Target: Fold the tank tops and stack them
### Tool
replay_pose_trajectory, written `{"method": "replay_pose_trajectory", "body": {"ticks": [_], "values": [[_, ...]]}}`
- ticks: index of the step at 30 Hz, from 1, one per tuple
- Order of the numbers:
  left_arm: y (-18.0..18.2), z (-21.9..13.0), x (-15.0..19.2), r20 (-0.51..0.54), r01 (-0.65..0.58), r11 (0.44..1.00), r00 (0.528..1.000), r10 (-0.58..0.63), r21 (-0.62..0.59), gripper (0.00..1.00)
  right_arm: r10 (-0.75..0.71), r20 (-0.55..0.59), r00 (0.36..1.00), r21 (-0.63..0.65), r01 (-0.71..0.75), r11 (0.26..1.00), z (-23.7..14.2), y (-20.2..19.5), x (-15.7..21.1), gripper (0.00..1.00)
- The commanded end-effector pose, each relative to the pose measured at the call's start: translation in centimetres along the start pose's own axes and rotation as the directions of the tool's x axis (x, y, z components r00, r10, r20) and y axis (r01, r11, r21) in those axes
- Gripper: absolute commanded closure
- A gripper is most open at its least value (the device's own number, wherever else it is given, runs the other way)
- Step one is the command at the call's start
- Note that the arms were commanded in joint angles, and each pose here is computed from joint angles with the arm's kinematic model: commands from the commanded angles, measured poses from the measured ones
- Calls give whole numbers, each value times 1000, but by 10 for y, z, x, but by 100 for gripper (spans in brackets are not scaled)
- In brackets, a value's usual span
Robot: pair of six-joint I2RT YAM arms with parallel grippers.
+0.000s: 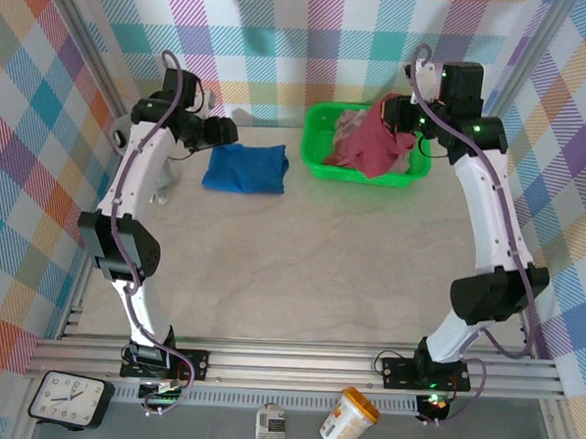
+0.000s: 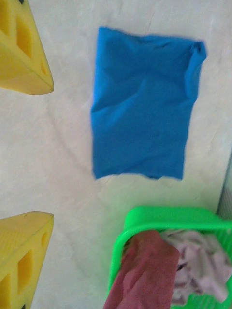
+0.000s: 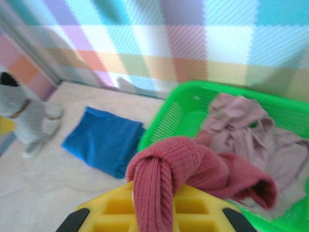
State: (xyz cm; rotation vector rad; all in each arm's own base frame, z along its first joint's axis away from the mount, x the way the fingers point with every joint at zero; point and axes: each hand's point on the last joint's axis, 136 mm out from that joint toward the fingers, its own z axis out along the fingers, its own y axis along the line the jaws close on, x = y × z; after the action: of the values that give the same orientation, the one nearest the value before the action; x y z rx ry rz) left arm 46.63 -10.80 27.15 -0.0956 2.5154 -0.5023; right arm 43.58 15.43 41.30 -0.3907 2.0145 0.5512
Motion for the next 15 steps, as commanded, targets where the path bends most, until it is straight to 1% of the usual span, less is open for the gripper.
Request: {"method": "replay_pose_trajectory", "body": {"ticks": [1, 4, 6, 10, 13, 15], "values": [[-19, -21, 20, -20, 13, 998, 1000, -12, 65, 34, -52, 90, 995, -137, 64, 988, -42, 61, -24, 100], [-18, -41, 25, 11, 9, 999, 1000, -10, 45, 32, -51, 109, 993, -262, 78, 962, -61, 108, -26, 100], [-17, -54, 27, 30, 4, 1000, 1000, -5, 30, 31, -52, 115, 992, -323, 87, 942, -70, 133, -25, 100], [-9, -68, 32, 49, -3, 1000, 999, 4, -25, 28, 16, 137, 990, -471, 51, 881, -89, 175, -31, 100], [-5, -71, 40, 40, -9, 999, 999, 11, -38, 28, 12, 150, 989, -491, 64, 869, -94, 188, -32, 100], [-2, -69, 48, 22, -6, 999, 1000, 7, -40, 28, 21, 104, 994, -458, 30, 888, -79, 179, -19, 100]]}}
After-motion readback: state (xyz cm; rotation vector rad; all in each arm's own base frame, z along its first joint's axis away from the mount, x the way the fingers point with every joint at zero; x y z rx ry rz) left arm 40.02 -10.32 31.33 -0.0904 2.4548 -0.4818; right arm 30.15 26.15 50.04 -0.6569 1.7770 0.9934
